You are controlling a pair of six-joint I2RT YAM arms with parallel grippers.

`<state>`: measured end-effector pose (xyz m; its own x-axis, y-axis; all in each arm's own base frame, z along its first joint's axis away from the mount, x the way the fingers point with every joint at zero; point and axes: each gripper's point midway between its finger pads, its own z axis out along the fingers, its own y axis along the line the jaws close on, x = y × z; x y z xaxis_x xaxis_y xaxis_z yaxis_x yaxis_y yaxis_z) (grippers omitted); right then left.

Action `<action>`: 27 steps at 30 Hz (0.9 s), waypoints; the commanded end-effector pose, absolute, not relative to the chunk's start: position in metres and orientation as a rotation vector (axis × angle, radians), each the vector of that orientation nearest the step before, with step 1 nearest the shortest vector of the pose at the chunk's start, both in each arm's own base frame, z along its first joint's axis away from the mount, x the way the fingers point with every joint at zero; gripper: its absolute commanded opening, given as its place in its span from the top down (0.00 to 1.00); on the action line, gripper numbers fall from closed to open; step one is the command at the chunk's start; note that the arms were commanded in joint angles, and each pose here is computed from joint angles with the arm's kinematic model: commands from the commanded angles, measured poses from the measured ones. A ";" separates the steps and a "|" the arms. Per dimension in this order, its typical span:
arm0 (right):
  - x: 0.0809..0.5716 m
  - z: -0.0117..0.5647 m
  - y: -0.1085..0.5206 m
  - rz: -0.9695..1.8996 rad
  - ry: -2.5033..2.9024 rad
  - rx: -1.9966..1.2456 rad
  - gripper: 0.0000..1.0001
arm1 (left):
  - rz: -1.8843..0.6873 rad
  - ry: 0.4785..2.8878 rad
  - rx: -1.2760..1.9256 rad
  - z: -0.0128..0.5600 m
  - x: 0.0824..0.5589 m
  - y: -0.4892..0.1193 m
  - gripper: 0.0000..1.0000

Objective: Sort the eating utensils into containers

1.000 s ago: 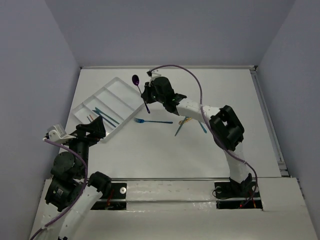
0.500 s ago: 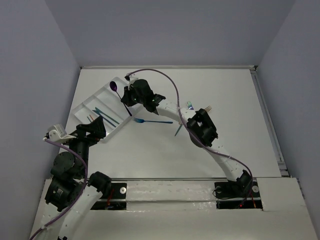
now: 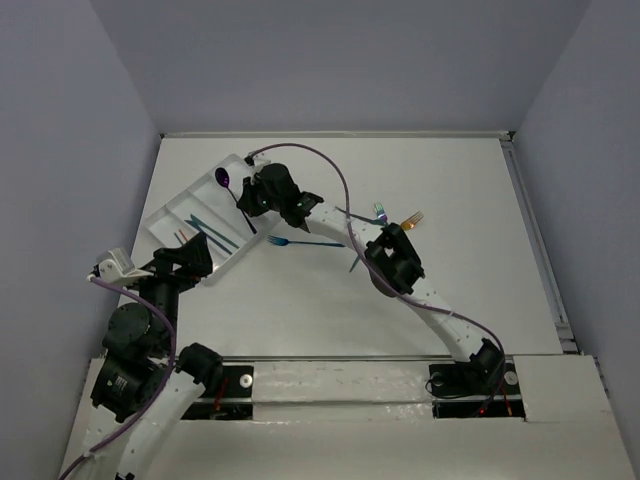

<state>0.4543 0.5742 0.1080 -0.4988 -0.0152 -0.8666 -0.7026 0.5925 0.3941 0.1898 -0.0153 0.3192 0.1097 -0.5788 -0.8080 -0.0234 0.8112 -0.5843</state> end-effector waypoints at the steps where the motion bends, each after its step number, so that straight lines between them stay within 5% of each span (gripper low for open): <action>1: 0.440 0.124 0.592 0.998 1.861 -0.602 0.98 | -0.458 1.375 -0.513 0.330 0.189 -0.016 0.01; 14: 0.435 0.142 0.588 1.004 1.831 -0.624 0.59 | -0.465 1.375 -0.506 0.331 0.190 -0.018 0.01; 27: 0.432 0.188 0.496 0.756 1.849 -0.315 0.57 | -0.484 1.360 -0.494 0.333 0.185 -0.019 0.01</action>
<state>0.4237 0.5293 0.1098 -0.5261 -0.0335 -0.8497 -0.6246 0.6934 0.3594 0.1891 -0.0165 0.3214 0.1125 -0.5798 -0.8069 -0.0106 0.8113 -0.5845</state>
